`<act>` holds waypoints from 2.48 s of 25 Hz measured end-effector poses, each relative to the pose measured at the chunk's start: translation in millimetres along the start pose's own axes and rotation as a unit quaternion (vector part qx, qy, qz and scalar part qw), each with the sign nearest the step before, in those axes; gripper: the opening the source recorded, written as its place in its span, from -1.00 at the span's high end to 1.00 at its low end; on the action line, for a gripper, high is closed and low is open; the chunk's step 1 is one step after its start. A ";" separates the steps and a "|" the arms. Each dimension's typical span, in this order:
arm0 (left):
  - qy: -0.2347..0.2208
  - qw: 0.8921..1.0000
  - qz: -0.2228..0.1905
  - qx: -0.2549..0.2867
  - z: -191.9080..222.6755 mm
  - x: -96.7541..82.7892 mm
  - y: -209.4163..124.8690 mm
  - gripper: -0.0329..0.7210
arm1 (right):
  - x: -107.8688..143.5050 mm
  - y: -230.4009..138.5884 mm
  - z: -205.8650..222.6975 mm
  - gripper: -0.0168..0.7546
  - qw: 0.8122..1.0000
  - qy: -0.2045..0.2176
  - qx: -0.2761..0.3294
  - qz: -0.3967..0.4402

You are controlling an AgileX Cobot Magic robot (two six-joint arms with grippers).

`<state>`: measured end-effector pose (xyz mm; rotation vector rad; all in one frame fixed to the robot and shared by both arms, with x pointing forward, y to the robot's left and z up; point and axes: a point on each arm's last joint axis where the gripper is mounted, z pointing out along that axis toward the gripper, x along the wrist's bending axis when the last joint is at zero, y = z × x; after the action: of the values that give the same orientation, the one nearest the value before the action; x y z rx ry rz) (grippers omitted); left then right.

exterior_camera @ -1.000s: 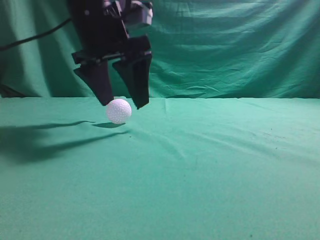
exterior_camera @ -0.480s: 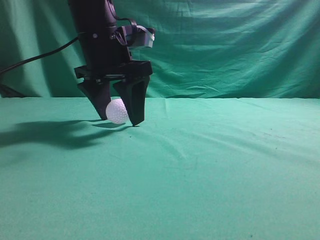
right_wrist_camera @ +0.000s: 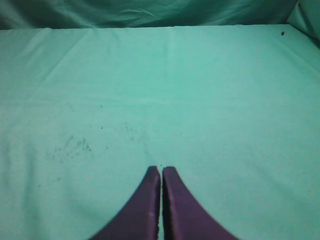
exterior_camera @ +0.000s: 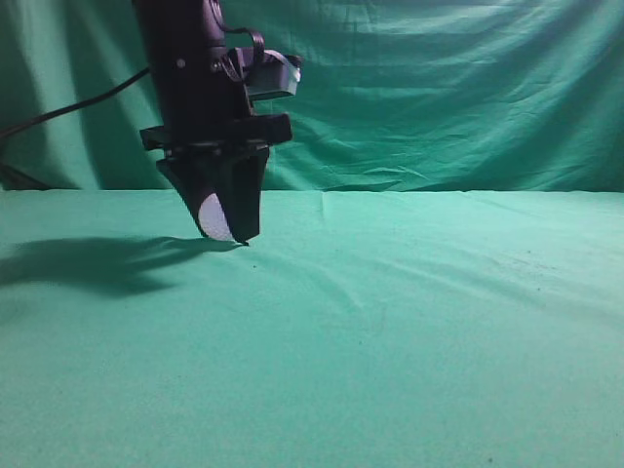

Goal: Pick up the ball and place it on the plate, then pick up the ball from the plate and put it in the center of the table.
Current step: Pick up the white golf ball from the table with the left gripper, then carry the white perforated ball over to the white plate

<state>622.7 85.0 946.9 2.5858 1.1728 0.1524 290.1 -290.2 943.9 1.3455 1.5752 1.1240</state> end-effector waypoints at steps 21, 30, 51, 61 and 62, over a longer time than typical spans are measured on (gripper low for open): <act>0.118 0.983 -0.099 -0.097 -185.5 -2.6 -66.2 0.10 | 0.0 0.0 0.0 0.96 1.000 0.000 0.000 0.000; 0.178 0.950 -0.225 -0.118 -228.3 42.0 -153.5 0.10 | 0.2 5.6 -0.2 0.96 0.999 0.002 -0.031 0.017; 0.173 0.928 -0.329 -0.033 -136.4 112.5 -188.4 0.10 | 5.1 83.3 -15.0 0.96 0.999 0.033 -0.009 0.036; 0.208 0.929 -0.301 -0.061 -120.2 128.9 -181.7 0.10 | 12.2 97.9 9.0 0.96 0.991 0.075 0.105 0.026; 0.211 0.930 -0.295 -0.054 -117.8 130.3 -182.4 0.10 | 12.5 95.8 11.8 0.96 0.990 0.079 0.120 0.011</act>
<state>552.5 322.7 998.8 2.0411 1.9719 0.6363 329.4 -270.9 1030.8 1.4611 1.8635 1.1031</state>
